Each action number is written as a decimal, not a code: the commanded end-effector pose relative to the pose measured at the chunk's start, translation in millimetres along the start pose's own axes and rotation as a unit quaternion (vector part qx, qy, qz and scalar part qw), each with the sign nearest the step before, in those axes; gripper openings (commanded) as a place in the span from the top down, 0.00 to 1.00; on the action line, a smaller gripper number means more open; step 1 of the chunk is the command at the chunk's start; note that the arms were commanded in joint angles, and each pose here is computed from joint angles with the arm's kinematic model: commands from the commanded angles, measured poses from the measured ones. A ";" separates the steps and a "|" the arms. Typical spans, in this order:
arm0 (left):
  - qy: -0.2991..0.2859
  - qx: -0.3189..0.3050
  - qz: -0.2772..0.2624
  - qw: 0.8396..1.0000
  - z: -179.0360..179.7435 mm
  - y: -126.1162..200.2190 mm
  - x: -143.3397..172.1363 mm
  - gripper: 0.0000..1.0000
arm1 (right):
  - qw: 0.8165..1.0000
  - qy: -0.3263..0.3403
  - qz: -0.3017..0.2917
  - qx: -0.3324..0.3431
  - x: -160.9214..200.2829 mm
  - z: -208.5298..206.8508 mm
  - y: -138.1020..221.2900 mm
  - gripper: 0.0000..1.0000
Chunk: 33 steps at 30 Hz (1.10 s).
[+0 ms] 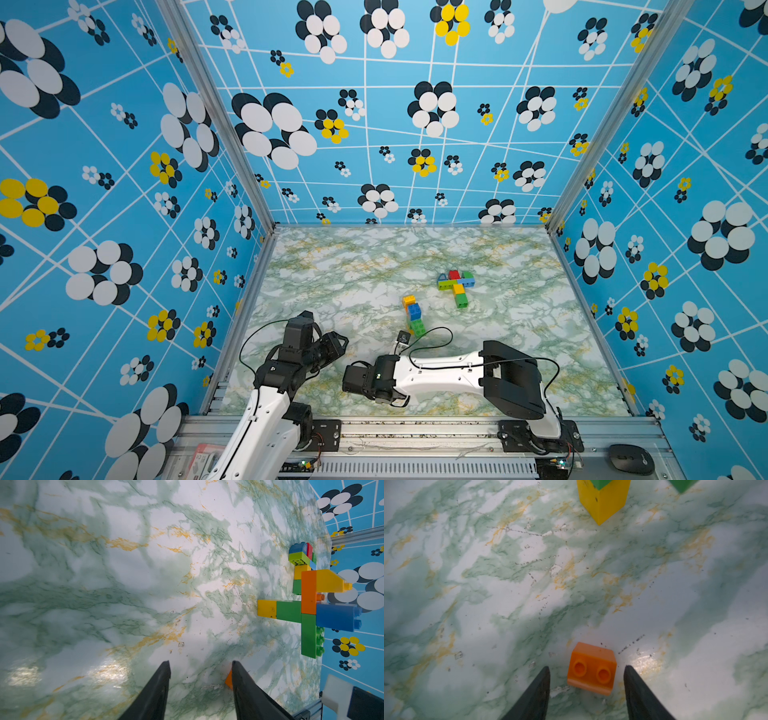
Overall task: Assemble a fork with lego
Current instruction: Pick up the lego brick from the center of the board.
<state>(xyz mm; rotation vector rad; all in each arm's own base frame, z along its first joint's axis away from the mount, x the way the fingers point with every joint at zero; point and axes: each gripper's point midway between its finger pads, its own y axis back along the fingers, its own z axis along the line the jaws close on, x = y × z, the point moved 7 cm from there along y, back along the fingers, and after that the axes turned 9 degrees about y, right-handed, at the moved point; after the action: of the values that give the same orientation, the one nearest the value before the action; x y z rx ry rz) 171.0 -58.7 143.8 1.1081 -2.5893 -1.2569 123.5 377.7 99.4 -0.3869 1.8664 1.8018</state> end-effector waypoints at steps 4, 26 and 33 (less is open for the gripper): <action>-0.009 -0.004 0.004 1.000 3.0 -3.3 1.1 0.49 | 0.999 0.009 0.000 0.033 -4.0 -5.3 -7.9 0.47; -0.011 -0.002 0.002 1.000 0.3 -1.3 -0.9 0.49 | 0.998 0.052 -0.015 0.018 -17.0 -0.3 13.0 0.67; -0.037 0.054 0.002 0.998 -26.7 6.0 -9.4 0.45 | 0.978 0.157 -0.092 -0.102 -29.1 9.6 72.6 0.86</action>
<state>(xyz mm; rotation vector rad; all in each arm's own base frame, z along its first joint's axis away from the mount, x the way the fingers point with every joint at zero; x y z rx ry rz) 173.1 -61.7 145.7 1.0779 -2.6234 -1.2439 116.0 389.3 137.7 -0.6881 1.8742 1.8717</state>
